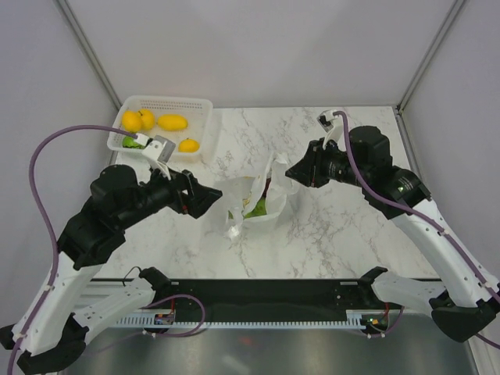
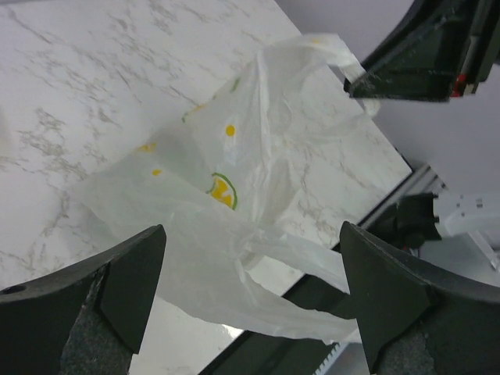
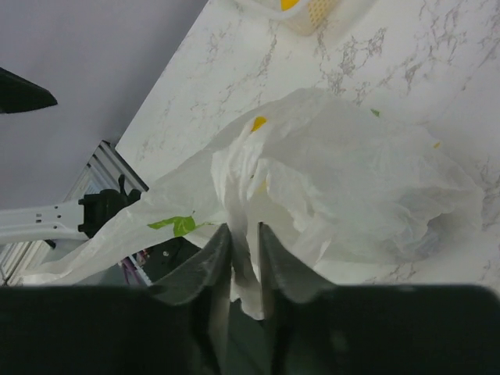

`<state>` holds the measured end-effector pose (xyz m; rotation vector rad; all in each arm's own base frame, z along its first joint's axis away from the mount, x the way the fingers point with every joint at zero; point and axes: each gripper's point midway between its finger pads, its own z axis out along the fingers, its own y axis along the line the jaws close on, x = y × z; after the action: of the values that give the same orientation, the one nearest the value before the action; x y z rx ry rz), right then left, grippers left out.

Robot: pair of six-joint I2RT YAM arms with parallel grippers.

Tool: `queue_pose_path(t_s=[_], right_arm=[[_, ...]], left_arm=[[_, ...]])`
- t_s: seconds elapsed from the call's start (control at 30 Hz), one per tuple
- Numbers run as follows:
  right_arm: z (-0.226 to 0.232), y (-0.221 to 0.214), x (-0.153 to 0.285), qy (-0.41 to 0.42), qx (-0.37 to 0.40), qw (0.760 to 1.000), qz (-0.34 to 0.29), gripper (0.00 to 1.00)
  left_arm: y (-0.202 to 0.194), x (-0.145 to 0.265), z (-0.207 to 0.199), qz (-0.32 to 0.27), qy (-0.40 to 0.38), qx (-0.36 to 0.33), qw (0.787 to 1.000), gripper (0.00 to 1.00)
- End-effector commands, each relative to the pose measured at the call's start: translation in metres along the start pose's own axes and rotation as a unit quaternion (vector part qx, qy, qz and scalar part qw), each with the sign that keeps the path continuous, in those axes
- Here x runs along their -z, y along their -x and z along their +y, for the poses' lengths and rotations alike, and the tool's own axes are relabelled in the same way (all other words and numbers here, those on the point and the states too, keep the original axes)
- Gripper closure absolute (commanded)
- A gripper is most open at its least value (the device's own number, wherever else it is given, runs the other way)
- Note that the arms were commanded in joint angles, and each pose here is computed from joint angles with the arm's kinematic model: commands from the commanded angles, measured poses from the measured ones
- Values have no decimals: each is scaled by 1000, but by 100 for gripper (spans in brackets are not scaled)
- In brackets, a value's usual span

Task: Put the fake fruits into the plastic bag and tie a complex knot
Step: Adjust the plastic bag at the center of the board.

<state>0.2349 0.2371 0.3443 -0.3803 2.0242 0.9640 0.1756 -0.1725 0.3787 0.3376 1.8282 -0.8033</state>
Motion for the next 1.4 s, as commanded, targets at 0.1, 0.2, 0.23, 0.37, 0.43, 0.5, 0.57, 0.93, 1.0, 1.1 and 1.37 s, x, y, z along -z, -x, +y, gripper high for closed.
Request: queue_pose_path(t_s=[0.1, 0.2, 0.23, 0.37, 0.43, 0.5, 0.57, 0.93, 1.0, 1.1, 1.37], right_arm=[[3, 4, 13, 0, 8, 1000, -24, 100], [-6, 14, 9, -30, -3, 999, -40, 100], [-9, 17, 8, -38, -7, 998, -45, 100], [-15, 29, 2, -57, -16, 996, -65, 100], [-15, 32, -2, -55, -19, 996, -69, 100], [-17, 32, -7, -57, -21, 996, -67, 100], [-17, 34, -10, -56, -22, 996, -68, 100], [-20, 43, -20, -61, -22, 995, -77, 100], [-19, 45, -20, -60, -23, 995, -79, 100], [-19, 46, -20, -59, -22, 995, -81, 100], [-21, 43, -22, -59, -22, 995, -79, 100]], left_arm=[[-49, 11, -28, 92, -119, -50, 987, 0], [-48, 18, -43, 91, -162, -57, 981, 0], [-47, 20, -47, 92, -174, -61, 979, 0], [-43, 22, -50, 81, -185, -81, 976, 0], [-42, 26, -52, 71, -195, -91, 974, 0], [-45, 29, -59, 73, -220, -93, 968, 0], [-43, 29, -61, 66, -224, -96, 968, 0], [-49, 0, -42, 45, -175, -95, 979, 1], [-49, -3, -42, 42, -175, -93, 979, 2], [-53, -9, -47, 42, -185, -91, 978, 2], [-60, -24, -56, 55, -182, -102, 976, 4]])
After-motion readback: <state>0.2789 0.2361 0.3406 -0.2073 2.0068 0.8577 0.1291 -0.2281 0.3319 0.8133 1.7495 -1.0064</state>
